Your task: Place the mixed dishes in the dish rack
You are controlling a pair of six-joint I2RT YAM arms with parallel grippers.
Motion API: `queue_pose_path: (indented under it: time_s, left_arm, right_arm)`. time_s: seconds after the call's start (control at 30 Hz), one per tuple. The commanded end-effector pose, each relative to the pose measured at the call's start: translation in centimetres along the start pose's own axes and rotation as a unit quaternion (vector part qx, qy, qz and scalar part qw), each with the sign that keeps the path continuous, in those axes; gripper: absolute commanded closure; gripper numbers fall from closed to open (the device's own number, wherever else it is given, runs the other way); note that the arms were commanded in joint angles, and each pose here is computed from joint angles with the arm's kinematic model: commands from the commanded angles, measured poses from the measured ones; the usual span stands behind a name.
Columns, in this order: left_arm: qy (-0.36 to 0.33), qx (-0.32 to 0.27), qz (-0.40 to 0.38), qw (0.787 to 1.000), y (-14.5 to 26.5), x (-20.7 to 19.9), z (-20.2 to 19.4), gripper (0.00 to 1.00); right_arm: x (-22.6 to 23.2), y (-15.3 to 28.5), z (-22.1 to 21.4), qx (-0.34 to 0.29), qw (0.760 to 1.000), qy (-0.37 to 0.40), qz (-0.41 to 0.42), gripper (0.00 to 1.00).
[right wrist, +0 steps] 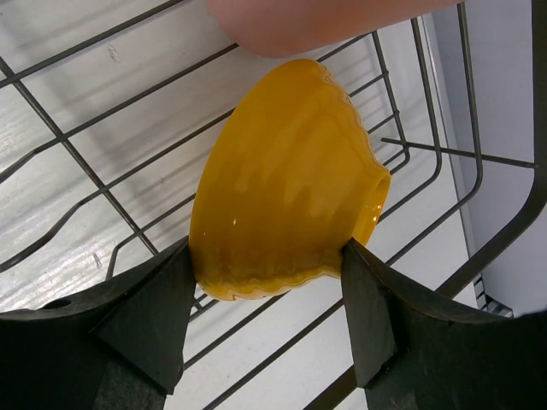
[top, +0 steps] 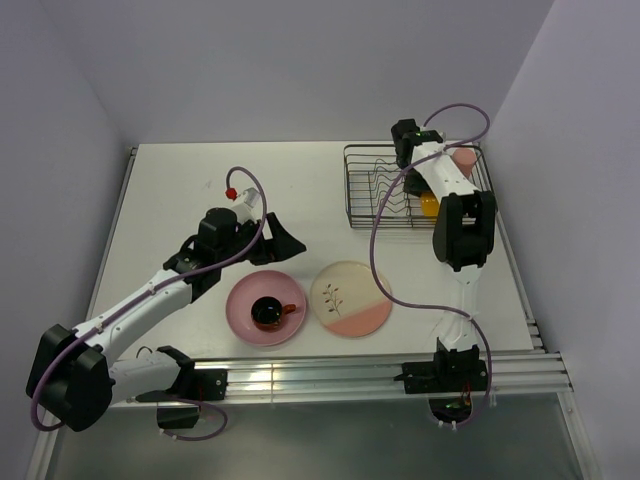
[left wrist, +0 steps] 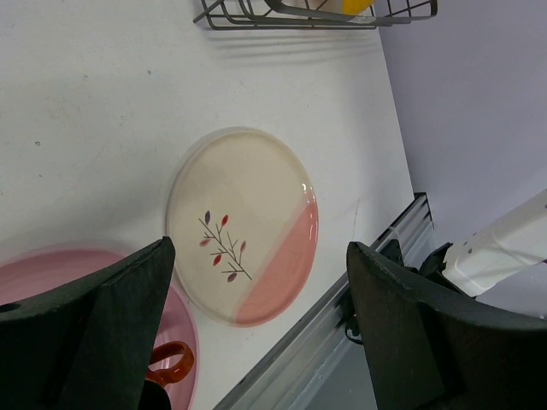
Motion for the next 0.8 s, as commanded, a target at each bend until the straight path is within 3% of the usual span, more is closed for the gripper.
queue_pose_path:
  time_s: [0.0,0.13,0.3,0.53,0.77]
  left_arm:
    - [-0.015,-0.008,-0.01,1.0,-0.1,-0.3,0.5,0.12]
    - [-0.012,0.001,-0.009,1.0,-0.3,0.0,0.1,0.12]
    - [-0.009,0.005,-0.008,1.0,-0.5,0.1,-0.2,0.12]
    - [-0.007,0.024,0.019,1.0,-1.6,1.0,-0.7,0.14]
    - [0.0,0.06,0.066,0.996,-3.0,2.0,-2.1,0.18]
  right_arm:
    - [1.0,-0.6,0.3,-0.003,0.999,-0.027,0.021,0.34]
    - [1.4,-0.4,0.5,-0.007,0.999,-0.029,0.036,0.21]
    - [1.6,-0.4,0.3,-0.003,0.999,-0.027,0.041,0.13]
    - [1.1,1.2,1.2,-0.02,0.997,-0.045,0.061,0.12]
    - [-0.9,7.4,3.2,-0.069,0.99,-0.075,0.101,0.12]
Point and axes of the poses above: each gripper's point midway between its finger pads, its own y axis back along the fingers, its own x axis along the line the jaws close on, z = x × y, the point moved 2 cm from there along y, back along the fingers, and after that the axes turned 14 degrees about -y, right-handed, at the moved point
